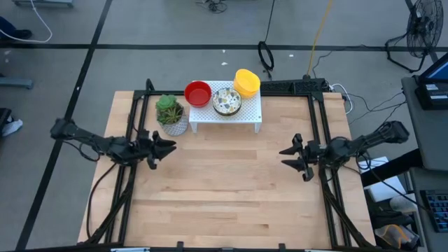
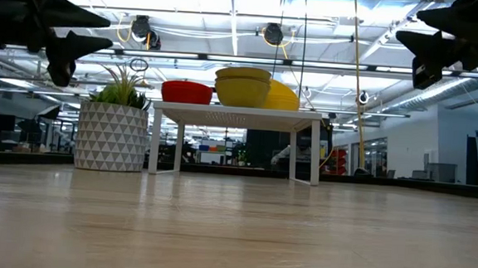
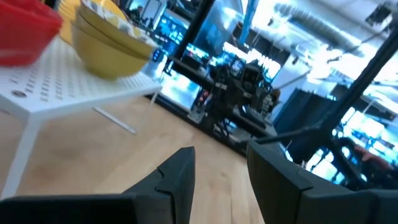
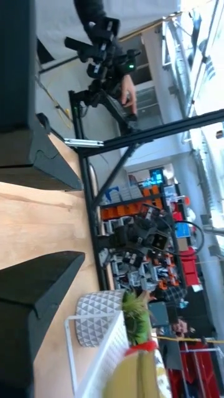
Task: Pick & Place Mini bowls
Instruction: Return to Home Position
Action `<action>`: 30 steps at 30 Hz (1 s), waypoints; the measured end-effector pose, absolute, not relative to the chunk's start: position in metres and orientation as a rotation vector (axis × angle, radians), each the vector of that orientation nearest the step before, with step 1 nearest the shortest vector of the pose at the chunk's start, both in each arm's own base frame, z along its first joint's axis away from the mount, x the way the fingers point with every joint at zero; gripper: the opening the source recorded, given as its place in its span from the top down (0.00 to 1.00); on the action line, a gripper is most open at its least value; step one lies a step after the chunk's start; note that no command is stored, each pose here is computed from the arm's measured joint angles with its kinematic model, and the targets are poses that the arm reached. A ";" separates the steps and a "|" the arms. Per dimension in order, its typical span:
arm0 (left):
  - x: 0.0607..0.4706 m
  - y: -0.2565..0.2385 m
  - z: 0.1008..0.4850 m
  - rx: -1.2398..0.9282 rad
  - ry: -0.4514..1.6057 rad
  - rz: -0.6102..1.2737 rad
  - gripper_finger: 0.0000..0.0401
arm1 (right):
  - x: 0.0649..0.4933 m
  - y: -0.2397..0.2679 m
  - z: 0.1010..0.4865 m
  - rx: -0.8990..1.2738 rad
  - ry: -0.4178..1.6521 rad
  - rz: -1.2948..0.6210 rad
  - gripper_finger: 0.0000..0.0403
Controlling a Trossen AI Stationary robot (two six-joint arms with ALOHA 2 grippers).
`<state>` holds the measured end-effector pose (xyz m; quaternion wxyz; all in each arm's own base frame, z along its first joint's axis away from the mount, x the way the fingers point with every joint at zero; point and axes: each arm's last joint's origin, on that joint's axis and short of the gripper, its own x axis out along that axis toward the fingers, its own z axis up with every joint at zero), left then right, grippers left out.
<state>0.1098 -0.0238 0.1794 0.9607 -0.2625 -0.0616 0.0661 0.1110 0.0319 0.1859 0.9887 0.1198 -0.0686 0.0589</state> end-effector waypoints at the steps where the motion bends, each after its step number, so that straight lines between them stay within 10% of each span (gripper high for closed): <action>1: 0.109 -0.023 0.180 -0.536 -0.137 0.139 0.63 | 0.110 0.031 0.187 0.243 -0.148 0.114 0.61; 30: 0.091 0.006 0.199 -0.582 -0.423 0.315 0.63 | 0.100 0.007 0.201 0.255 -0.324 -0.067 0.61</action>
